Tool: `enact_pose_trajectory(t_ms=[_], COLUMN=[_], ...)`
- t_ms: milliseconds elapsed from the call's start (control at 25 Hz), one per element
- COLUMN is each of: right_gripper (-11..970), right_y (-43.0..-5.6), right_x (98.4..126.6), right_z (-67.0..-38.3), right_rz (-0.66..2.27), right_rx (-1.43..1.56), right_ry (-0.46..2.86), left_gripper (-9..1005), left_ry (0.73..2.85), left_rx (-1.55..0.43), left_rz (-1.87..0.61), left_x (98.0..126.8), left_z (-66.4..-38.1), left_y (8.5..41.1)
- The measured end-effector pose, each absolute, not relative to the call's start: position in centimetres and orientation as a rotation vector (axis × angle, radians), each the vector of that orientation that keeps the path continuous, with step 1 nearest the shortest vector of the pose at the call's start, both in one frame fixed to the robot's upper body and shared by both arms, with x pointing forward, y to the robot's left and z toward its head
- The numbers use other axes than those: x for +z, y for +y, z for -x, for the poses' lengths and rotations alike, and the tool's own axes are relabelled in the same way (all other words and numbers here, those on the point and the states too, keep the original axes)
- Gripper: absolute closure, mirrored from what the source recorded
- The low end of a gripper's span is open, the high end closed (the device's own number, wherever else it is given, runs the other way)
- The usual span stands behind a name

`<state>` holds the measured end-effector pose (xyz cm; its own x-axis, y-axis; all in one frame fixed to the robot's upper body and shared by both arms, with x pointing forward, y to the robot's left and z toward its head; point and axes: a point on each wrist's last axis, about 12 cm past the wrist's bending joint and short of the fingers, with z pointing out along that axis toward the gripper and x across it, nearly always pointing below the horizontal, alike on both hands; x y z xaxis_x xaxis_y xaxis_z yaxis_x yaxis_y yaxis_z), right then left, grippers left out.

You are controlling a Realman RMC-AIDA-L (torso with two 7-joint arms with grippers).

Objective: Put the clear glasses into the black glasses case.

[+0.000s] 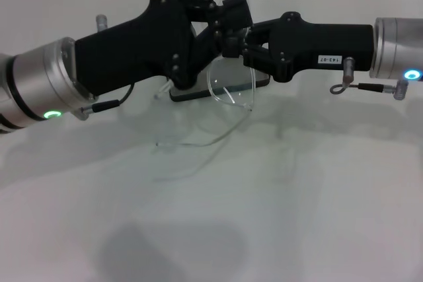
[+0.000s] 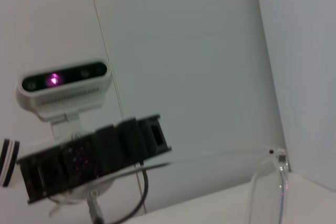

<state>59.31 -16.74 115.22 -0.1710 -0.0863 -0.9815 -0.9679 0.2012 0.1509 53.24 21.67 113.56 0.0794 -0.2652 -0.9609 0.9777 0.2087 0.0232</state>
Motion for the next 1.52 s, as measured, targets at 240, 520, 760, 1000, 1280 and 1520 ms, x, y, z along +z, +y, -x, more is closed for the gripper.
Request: enact_pose_trajectory(t_ms=[240,520,760,1000,1280,1520], right_gripper=[847,847,847,847,848,848], right_y=[-16.5,-16.1,-15.7,-15.6,-15.7,-15.7], right_x=[115.3,115.4,115.6,115.8,116.2,116.2], right_z=[-59.1,-58.9,-58.5,-58.4,-58.2,-58.1], right_rz=[1.046,1.050,1.050,1.055,1.051,1.051], right_rx=[1.145,1.168,1.200,1.209,1.218,1.224], right_ry=[1.463,1.446,1.403,1.388,1.339,1.325], left_gripper=[945,945,945,945,946,946], left_ry=[1.054,1.031,1.031,1.046,1.049,1.048], left_rx=[-1.182,-1.221,-1.232,-1.243,-1.247,-1.241], left_rz=[-0.878,-0.888,-0.898,-0.881,-0.873,-0.870], left_x=[113.1,113.1,113.0,112.7,112.6,112.4], left_z=[-53.1,-52.7,-52.6,-52.5,-52.5,-52.6], left_y=[20.7,19.8,19.5,19.5,19.4,19.3])
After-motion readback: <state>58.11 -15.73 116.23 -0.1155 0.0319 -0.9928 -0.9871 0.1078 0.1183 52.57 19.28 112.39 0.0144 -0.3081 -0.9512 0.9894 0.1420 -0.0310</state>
